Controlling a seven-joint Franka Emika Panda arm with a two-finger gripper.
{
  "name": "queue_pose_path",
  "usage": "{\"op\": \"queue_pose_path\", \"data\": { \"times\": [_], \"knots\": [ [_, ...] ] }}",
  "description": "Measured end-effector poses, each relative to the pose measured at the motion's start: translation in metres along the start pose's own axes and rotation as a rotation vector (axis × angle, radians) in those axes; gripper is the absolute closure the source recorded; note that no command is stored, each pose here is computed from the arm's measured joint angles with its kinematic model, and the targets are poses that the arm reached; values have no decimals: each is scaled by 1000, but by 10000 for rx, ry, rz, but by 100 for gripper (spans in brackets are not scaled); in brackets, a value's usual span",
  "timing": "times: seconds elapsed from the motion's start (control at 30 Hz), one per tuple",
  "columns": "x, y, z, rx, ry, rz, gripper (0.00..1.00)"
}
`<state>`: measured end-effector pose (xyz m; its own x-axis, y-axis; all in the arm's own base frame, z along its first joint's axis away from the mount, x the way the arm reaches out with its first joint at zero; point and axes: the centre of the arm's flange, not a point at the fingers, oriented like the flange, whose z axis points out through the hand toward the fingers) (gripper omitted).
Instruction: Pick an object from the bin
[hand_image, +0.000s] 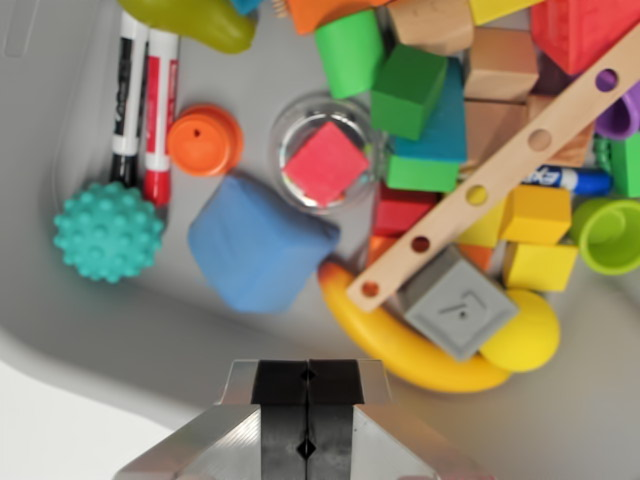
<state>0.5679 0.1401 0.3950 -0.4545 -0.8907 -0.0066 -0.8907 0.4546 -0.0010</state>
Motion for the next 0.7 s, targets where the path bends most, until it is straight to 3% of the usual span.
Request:
{"op": "queue_pose_path", "data": {
  "times": [0.37, 0.7],
  "knots": [
    [0, 1, -19, -28, 21, 1, 100],
    [0, 0, -21, -18, 12, 1, 100]
  ]
}}
